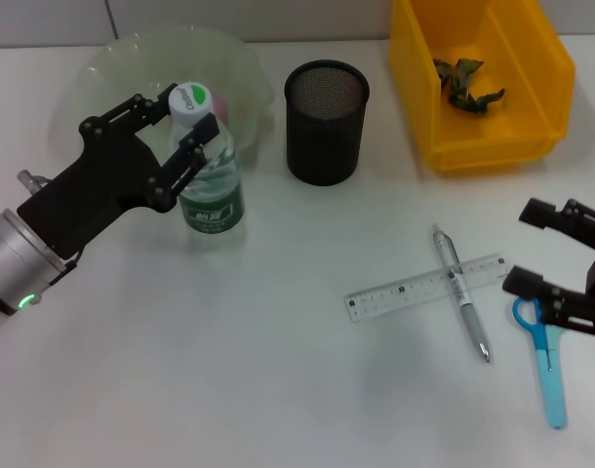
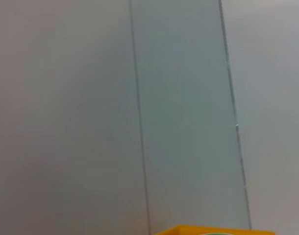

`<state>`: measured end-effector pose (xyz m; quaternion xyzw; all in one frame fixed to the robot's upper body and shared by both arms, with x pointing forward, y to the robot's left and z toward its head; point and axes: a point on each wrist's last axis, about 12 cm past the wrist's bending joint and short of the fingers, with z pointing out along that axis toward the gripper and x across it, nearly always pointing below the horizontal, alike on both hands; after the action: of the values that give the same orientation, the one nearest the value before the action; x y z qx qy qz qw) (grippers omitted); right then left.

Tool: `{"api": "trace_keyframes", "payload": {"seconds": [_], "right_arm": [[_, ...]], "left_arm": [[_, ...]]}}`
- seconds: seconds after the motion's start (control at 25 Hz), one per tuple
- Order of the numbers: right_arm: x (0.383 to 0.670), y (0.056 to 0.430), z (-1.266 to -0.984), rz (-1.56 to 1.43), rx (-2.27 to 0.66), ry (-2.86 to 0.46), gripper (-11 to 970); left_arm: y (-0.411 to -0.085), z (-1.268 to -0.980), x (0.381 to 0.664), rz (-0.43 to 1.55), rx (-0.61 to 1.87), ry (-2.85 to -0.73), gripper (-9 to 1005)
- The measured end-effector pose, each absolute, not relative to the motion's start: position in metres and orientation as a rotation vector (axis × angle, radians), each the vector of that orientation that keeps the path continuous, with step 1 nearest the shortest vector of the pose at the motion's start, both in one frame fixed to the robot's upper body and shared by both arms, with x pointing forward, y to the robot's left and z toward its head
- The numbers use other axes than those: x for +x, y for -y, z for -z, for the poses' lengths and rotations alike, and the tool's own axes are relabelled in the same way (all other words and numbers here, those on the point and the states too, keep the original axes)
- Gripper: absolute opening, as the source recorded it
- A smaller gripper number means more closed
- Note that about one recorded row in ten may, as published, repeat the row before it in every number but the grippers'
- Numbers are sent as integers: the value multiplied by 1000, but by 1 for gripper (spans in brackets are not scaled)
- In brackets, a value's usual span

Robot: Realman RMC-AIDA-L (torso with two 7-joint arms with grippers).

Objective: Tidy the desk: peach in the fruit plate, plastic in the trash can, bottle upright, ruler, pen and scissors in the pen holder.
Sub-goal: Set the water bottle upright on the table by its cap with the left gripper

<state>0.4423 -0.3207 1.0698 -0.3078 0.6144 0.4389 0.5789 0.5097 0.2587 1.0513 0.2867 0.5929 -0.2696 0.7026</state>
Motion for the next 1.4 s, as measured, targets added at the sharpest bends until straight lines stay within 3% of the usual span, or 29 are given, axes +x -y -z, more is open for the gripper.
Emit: {"api": "trace_keyframes", "payload": {"seconds": [0.92, 1.4], "right_arm": [[448, 321, -1074, -1002, -673, -1395, 852], [444, 324, -1075, -999, -652, -1377, 852]], "left_arm": [[-268, -1039, 505, 569, 482, -1396, 607], [-282, -1052, 480, 649, 431, -1250, 791]]}}
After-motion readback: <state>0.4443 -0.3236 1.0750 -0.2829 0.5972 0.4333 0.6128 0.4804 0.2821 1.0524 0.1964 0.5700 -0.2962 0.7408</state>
